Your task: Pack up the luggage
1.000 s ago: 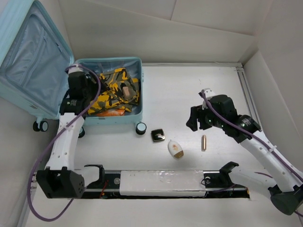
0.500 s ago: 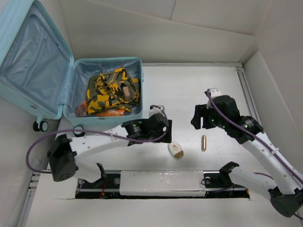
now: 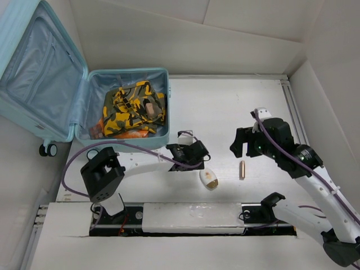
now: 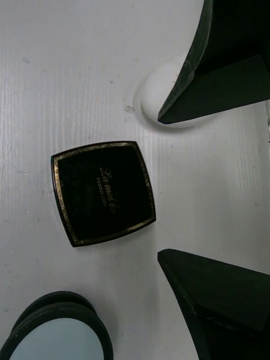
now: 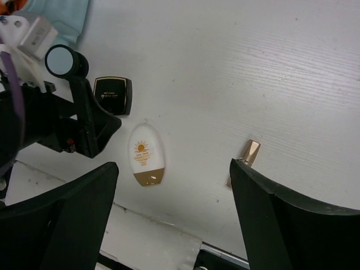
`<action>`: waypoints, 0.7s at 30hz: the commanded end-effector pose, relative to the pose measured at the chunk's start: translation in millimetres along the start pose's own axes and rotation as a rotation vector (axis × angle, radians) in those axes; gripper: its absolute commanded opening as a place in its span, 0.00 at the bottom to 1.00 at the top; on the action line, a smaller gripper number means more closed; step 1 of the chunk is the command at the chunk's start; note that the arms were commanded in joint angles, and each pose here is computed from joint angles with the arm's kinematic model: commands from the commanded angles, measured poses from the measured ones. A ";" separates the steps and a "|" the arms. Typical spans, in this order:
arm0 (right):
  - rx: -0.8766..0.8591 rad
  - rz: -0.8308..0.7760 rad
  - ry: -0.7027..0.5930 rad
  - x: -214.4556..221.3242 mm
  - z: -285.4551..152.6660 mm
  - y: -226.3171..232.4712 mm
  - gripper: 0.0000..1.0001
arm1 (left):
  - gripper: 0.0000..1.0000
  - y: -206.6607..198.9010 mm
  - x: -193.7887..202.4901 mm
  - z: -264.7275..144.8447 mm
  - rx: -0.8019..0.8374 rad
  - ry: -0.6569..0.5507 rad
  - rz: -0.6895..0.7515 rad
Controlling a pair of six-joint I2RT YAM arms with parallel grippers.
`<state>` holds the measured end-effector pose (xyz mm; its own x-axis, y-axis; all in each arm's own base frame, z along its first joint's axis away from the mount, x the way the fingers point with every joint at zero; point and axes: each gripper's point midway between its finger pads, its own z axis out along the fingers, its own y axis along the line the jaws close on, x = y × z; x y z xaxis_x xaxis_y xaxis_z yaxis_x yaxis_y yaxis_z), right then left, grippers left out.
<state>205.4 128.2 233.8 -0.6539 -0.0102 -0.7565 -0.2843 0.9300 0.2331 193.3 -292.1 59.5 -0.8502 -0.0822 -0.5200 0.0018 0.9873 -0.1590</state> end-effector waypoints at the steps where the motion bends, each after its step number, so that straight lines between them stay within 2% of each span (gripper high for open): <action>1: -0.011 -0.007 -0.004 1.4 -3.6 -0.2 0.86 | 0.92 -3.4 -6.7 10.3 -0.031 -0.030 -0.032; 9: -0.065 -0.026 0.003 5.7 -7.0 7.4 0.84 | 0.89 1.8 -17.1 29.9 -0.091 -0.059 -0.044; 16: -0.096 -0.030 0.013 9.5 -8.1 10.8 0.83 | 0.87 -9.9 -18.0 43.8 -0.093 -0.057 -0.021; 21: -0.073 -0.050 0.014 9.3 -10.3 6.0 0.83 | 0.76 -11.4 -15.5 50.5 -0.100 -0.053 -0.017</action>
<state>190.7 133.2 229.5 -0.6667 -0.0468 -0.7439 -0.3523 0.8993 0.2592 226.5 -304.4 23.4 -0.8345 -0.0870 -0.5440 -0.0524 0.9955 -0.0789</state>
